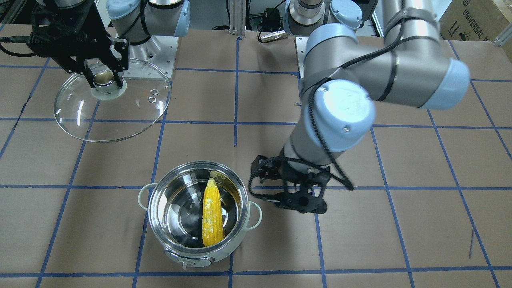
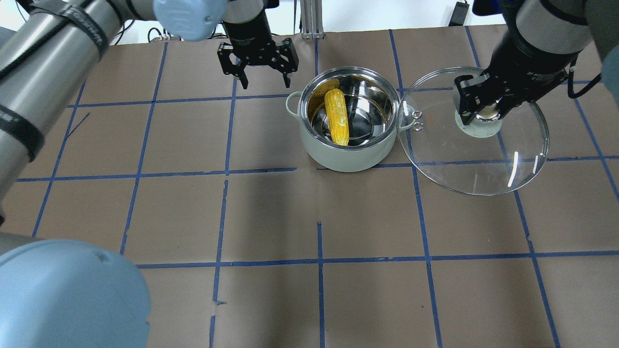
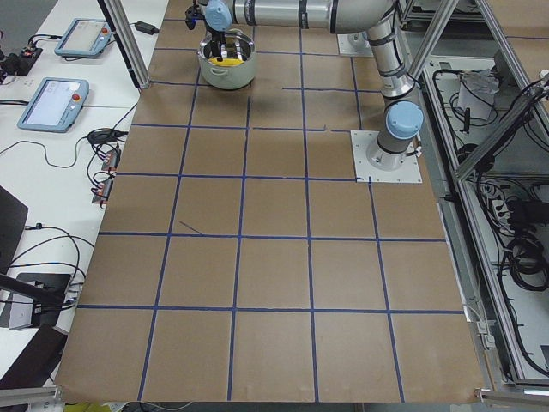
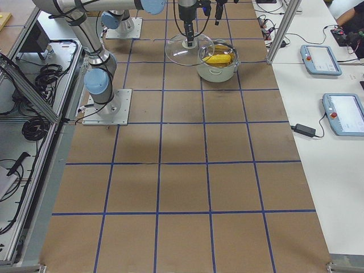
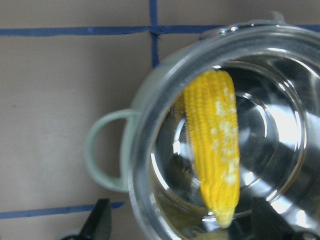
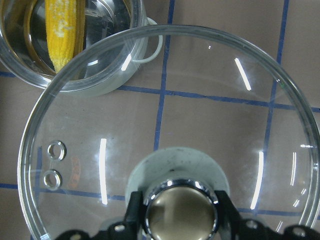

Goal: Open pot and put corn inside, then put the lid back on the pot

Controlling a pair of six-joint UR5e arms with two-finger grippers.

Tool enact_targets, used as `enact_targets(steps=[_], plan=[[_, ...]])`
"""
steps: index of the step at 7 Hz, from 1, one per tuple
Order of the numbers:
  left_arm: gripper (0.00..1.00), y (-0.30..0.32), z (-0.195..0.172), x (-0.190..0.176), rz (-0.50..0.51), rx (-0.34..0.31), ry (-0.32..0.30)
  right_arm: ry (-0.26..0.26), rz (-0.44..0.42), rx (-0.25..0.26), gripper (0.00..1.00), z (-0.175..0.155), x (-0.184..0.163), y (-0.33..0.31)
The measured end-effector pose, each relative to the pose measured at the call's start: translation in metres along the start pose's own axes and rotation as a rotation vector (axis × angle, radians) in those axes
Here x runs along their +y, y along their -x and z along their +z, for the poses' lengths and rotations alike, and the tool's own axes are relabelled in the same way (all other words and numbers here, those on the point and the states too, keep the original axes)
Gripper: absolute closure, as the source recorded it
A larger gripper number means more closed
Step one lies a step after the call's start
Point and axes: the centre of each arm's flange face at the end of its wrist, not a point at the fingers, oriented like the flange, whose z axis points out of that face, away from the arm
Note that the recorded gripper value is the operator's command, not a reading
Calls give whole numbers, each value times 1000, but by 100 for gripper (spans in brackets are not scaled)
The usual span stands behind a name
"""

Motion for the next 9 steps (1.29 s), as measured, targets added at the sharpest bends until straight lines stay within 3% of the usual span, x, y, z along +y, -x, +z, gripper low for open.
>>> enact_targets(steps=[2, 3, 5, 9], plan=[[0, 65, -48, 86, -25, -33, 4, -14, 7, -10, 95, 0, -5, 3], [0, 78, -71, 133, -45, -91, -8, -14, 26, -23, 95, 5, -13, 5], [0, 72, -100, 198, -54, -130, -27, 1, 64, -49, 95, 31, -40, 8], [0, 67, -87, 204, -45, -87, -136, 19, 82, -51, 95, 76, -102, 67]])
